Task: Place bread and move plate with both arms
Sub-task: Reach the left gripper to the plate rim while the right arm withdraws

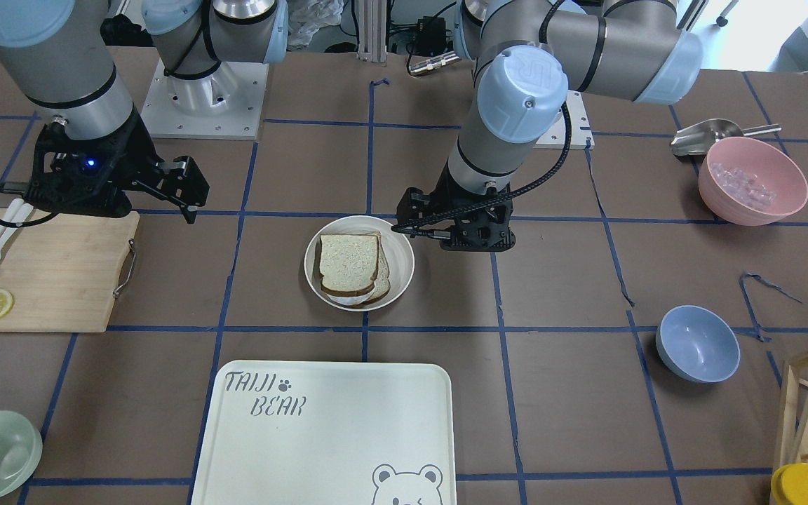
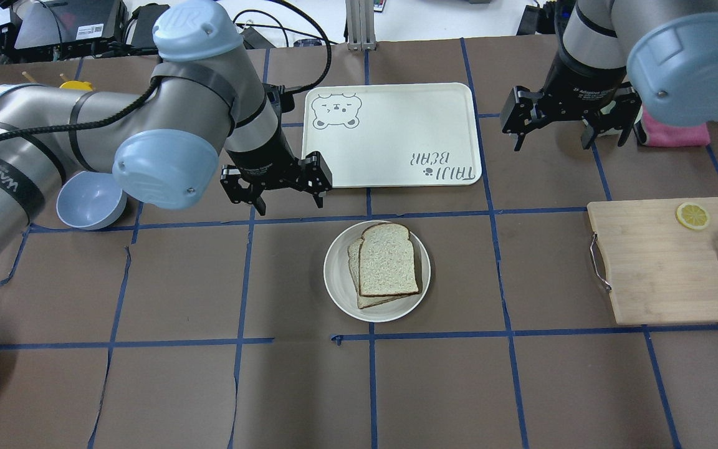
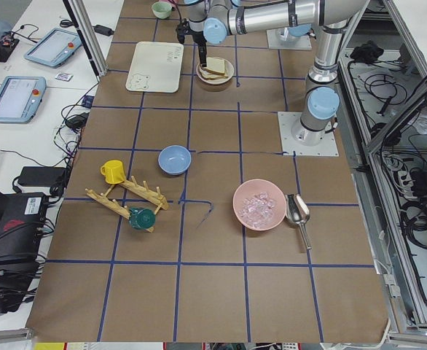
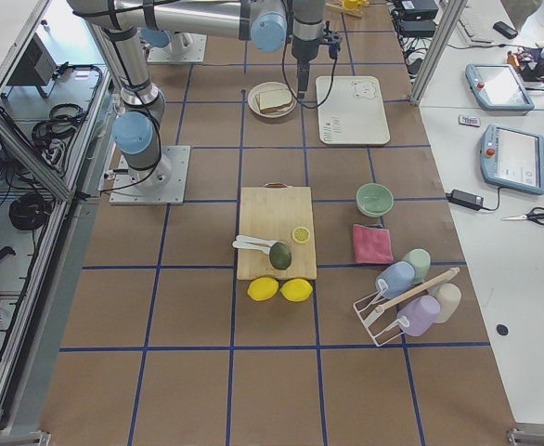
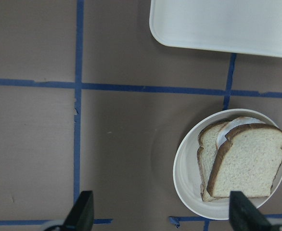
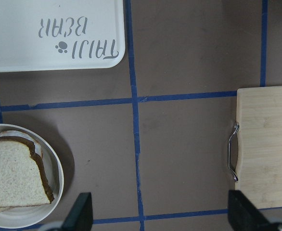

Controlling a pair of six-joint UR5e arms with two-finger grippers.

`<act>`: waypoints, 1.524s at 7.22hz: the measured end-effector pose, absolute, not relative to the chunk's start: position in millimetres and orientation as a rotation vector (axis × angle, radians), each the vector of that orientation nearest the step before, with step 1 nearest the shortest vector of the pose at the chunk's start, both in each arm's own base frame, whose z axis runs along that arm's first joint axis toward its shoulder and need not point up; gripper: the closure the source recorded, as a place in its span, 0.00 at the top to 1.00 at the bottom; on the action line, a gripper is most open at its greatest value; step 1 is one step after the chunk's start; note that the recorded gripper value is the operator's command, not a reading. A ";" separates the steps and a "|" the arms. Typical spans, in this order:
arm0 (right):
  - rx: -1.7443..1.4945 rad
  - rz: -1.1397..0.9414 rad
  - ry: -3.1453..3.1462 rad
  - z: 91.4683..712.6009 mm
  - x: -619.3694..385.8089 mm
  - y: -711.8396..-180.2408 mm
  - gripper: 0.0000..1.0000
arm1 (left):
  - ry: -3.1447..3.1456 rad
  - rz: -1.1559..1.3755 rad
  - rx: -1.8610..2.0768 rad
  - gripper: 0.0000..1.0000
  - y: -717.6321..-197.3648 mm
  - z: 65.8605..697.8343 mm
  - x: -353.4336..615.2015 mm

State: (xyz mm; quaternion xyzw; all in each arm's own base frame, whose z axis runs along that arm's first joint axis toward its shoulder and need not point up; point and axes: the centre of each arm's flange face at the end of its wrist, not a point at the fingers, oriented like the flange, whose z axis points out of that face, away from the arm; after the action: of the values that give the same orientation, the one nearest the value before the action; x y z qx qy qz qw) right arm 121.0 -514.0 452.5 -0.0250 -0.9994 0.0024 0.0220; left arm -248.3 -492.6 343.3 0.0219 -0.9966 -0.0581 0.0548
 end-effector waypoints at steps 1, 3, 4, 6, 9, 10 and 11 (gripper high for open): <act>-0.073 0.015 -3.099 458.0 121.2 -509.9 1.00 | -3.027 -0.182 0.062 1.00 -486.1 321.9 -252.7; -0.066 0.018 -3.106 465.7 121.8 -502.7 1.00 | -3.026 -0.159 0.060 0.99 -472.8 265.9 -251.8; -0.064 0.025 -3.108 469.5 122.2 -499.3 1.00 | -3.026 -0.165 0.062 0.95 -466.9 249.9 -250.7; -0.055 0.005 -3.108 472.5 122.6 -493.4 1.00 | -3.028 -0.202 0.099 0.93 -462.4 228.6 -252.1; -0.008 -0.057 -3.104 471.0 122.3 -486.8 1.00 | -3.033 -0.221 0.158 0.86 -456.2 203.7 -258.8; -0.003 -0.082 -3.107 469.7 122.9 -484.6 1.00 | -3.032 -0.236 0.163 0.81 -456.1 196.0 -259.6; 0.000 -0.092 -3.110 469.5 123.1 -483.6 1.00 | -3.030 -0.242 0.164 0.78 -456.9 189.6 -260.9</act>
State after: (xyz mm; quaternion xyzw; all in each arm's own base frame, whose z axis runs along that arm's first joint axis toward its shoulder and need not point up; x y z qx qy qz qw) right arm 123.1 -483.6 469.5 -0.0001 -0.9994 -0.0295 0.0152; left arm -260.9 -456.9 189.6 0.0538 -0.9942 -0.0795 0.0490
